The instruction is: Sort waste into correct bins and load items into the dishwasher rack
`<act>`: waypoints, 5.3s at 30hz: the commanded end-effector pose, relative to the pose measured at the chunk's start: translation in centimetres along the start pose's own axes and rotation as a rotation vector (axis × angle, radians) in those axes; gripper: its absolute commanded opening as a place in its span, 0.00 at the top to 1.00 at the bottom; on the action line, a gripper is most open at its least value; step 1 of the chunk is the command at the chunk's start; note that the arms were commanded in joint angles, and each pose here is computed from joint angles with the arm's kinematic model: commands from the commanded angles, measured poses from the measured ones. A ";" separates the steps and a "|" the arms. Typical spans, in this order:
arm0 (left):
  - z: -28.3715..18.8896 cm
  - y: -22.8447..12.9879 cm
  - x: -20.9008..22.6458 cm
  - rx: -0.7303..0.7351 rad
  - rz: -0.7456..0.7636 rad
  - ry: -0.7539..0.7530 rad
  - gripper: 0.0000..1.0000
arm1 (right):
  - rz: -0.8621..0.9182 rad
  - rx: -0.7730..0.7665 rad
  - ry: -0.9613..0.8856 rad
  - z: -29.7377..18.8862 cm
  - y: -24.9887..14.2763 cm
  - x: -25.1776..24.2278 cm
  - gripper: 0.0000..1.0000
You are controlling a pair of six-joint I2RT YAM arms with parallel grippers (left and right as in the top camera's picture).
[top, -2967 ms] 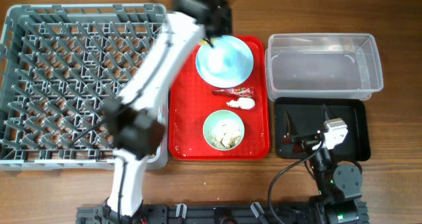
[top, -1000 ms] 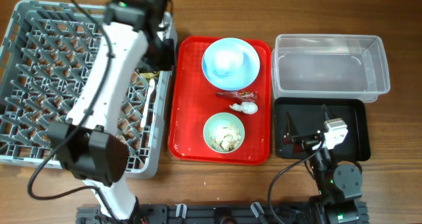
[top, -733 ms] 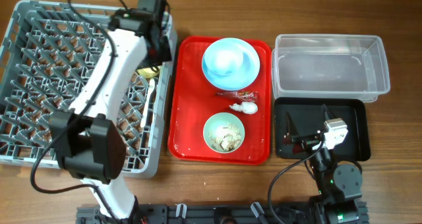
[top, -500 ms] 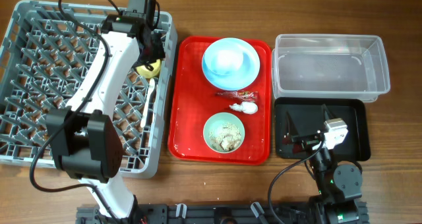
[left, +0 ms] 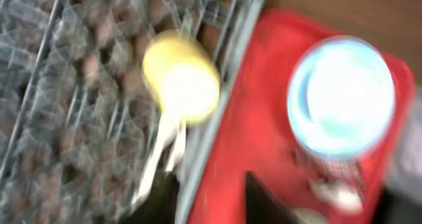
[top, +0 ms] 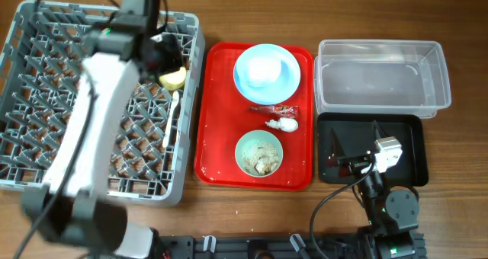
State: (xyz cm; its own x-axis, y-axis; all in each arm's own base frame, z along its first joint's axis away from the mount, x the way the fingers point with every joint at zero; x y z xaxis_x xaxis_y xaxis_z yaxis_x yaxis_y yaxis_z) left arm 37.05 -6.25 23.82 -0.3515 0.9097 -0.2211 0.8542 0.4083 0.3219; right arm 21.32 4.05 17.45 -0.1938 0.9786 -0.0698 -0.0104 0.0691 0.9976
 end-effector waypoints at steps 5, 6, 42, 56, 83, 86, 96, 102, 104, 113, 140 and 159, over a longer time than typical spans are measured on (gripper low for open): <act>2.1 -9.1 2.9 0.304 0.000 0.096 0.23 | -0.008 -0.009 -0.001 0.0 0.1 0.0 0.00; 3.8 -10.2 3.4 0.325 -0.002 0.106 0.14 | -0.008 -0.009 -0.001 0.0 0.1 0.0 0.00; 9.9 -15.8 -2.1 0.160 0.434 0.046 0.96 | -0.007 -0.009 -0.001 0.0 0.1 0.0 0.00; 10.2 -12.4 1.1 0.072 0.183 0.164 0.96 | -0.007 -0.009 -0.001 0.0 0.1 0.0 0.00; 10.3 -12.3 0.8 0.099 0.159 0.115 0.95 | -0.007 -0.009 -0.001 0.0 0.1 0.0 0.00; 10.3 -12.3 0.8 0.099 0.159 0.115 0.31 | -0.007 -0.009 -0.001 0.0 0.1 0.0 0.00; -6.5 -3.3 -4.2 -0.193 0.083 -0.114 0.18 | -0.008 -0.008 -0.001 0.0 0.1 0.0 0.00; -9.4 0.6 1.1 -0.310 -0.085 -0.071 0.00 | -0.007 -0.008 -0.001 0.0 0.1 0.0 0.00; -9.4 0.7 1.2 -0.311 -0.088 -0.070 0.00 | -0.008 -0.008 -0.001 0.0 0.1 0.0 0.00; -9.4 0.7 1.2 -0.311 -0.088 -0.070 0.00 | 0.201 -0.041 0.046 -0.1 1.1 0.5 0.00; -9.4 0.7 1.2 -0.311 -0.088 -0.070 0.00 | 0.070 1.445 -0.022 17.7 -1.4 -3.2 0.45; -9.4 0.7 1.2 -0.311 -0.088 -0.070 0.00 | 0.120 1.572 -0.055 16.0 -7.6 -4.2 0.68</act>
State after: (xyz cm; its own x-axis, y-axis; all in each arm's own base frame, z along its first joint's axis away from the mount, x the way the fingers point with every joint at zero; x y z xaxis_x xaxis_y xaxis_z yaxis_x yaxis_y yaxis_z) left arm 33.54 -4.39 31.96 -0.3767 0.8720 -0.3126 0.6755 0.4895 0.5515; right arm 39.07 3.39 12.72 -0.0848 0.9963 0.0111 0.9920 0.0834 0.0945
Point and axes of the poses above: each gripper's point midway between its finger pads, its own z axis out along the fingers, its own x axis along the line the jaws close on, y = z × x, the point moved 3 cm from there along -z, back along the fingers, and after that the axes turned 9 degrees about -z, right-handed, at the moved point
